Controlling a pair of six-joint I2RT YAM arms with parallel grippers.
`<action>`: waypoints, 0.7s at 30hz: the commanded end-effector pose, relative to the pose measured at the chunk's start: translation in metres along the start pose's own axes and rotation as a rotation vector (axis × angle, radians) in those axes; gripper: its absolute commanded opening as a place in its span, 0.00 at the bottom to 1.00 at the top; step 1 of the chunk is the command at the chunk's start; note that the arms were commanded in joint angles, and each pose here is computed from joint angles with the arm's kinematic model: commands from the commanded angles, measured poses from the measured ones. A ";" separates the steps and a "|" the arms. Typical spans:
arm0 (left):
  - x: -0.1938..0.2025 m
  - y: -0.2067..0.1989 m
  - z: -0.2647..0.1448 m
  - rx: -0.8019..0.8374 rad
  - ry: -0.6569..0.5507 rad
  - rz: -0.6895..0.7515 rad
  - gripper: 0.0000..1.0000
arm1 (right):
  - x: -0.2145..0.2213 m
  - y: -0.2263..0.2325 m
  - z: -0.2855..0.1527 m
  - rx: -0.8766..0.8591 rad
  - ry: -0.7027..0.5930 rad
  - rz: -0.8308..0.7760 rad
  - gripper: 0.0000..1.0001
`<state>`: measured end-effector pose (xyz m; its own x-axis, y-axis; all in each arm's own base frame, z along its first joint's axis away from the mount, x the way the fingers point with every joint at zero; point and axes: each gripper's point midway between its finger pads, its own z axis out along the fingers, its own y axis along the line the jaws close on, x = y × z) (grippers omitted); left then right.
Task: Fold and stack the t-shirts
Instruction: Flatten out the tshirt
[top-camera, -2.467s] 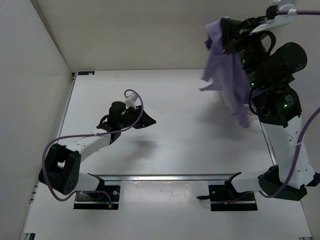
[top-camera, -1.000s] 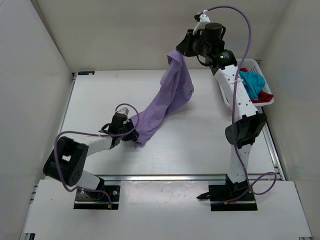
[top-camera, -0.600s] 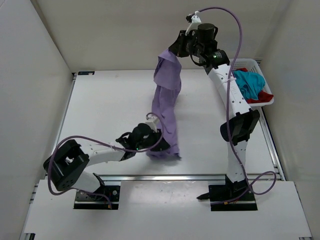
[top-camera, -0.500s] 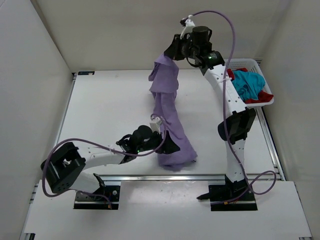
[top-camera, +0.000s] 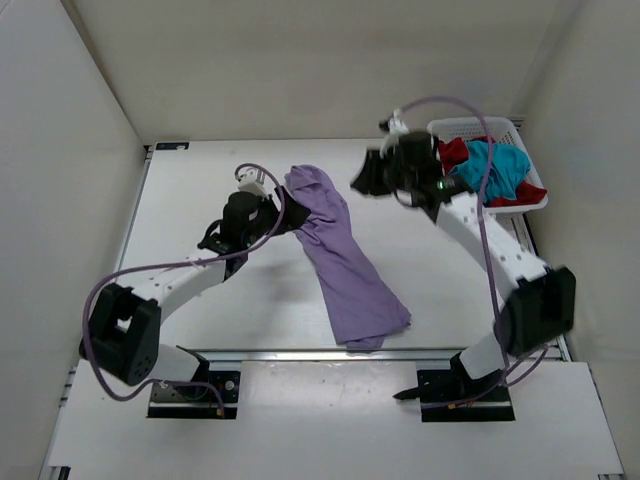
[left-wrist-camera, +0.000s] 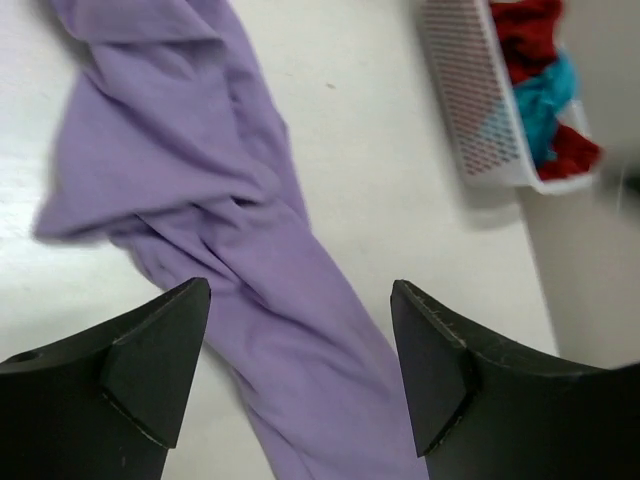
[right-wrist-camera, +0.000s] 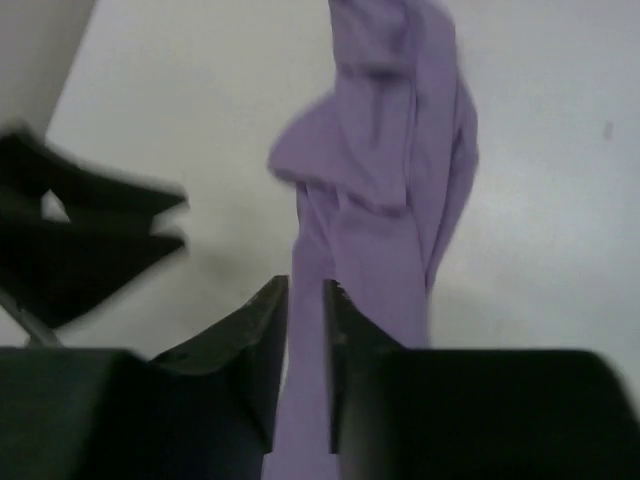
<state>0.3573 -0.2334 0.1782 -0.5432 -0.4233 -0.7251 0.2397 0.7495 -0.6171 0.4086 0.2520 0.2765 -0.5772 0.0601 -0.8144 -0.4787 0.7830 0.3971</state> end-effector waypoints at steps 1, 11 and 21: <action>0.003 0.038 0.031 -0.143 0.085 0.073 0.84 | 0.021 -0.009 -0.043 0.055 -0.168 0.090 0.15; 0.038 0.065 0.119 -0.317 0.244 0.316 0.90 | 0.248 -0.082 -0.120 0.387 0.149 0.327 0.38; 0.052 0.081 0.127 -0.295 0.276 0.205 0.03 | 0.331 -0.091 -0.124 0.403 0.264 0.505 0.51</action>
<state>0.4455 -0.2733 0.0281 -0.7420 -0.0521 -0.6684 0.1806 0.9446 -0.2741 0.1746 0.1196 0.0278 -0.8398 0.3128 -0.4438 0.1086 0.8976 0.4271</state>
